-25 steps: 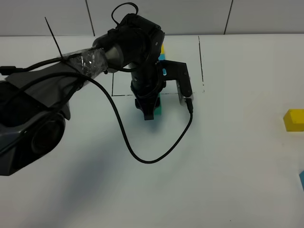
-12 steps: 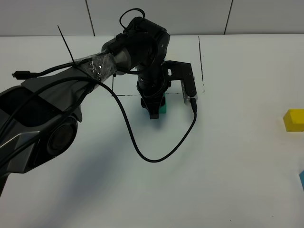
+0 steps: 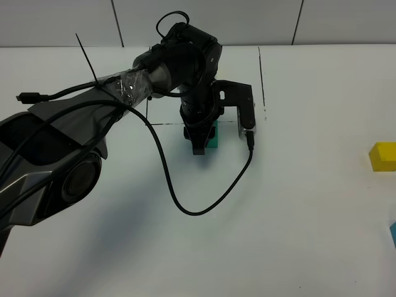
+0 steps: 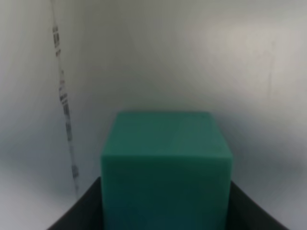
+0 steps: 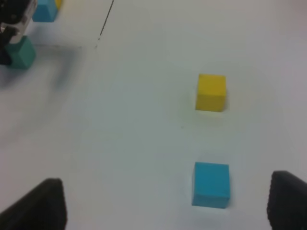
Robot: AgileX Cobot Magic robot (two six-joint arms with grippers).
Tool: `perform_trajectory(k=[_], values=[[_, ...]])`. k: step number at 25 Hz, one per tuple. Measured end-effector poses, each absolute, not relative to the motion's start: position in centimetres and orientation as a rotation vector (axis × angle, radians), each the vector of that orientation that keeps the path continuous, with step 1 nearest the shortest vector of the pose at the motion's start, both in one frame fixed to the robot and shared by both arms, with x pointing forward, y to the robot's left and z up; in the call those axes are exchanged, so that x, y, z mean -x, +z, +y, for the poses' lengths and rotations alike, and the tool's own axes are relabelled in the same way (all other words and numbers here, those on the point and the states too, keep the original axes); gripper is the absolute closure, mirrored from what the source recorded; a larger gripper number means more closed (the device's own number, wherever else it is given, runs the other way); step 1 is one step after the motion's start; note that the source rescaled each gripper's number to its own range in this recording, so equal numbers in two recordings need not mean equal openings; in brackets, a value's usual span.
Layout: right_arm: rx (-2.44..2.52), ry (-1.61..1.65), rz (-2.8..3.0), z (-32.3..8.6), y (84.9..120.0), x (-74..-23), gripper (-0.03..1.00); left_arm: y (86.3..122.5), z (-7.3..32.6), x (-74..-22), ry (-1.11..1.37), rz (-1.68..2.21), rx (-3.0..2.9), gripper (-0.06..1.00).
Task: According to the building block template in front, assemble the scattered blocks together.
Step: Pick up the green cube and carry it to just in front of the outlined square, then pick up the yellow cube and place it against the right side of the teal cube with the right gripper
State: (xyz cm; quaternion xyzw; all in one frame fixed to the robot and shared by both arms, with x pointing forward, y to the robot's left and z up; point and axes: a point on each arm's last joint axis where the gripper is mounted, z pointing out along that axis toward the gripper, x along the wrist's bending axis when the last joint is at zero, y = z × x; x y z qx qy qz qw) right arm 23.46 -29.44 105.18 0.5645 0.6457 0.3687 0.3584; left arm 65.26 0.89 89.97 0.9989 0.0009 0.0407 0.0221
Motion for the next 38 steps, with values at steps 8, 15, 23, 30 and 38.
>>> perform_trajectory(k=[8,15,23,30,38], values=[[-1.456,0.951,1.666,-29.4,105.2,-23.5,0.26,89.9,0.8,-65.2,0.129,-0.031,-3.094,0.94],[-1.456,0.952,1.666,-29.4,105.2,-23.5,0.26,90.0,0.8,-65.2,0.124,-0.031,-3.095,0.68],[-1.456,0.952,1.666,-29.4,105.2,-23.5,0.26,94.4,1.1,-64.7,0.184,0.029,-3.060,-0.04],[-1.456,0.952,1.667,-29.4,105.2,-23.5,0.26,99.1,5.5,-66.3,0.243,0.485,-2.959,-0.06],[-1.456,0.952,1.667,-29.4,105.2,-23.5,0.26,103.2,13.6,-68.4,0.164,0.948,-2.704,-0.05]])
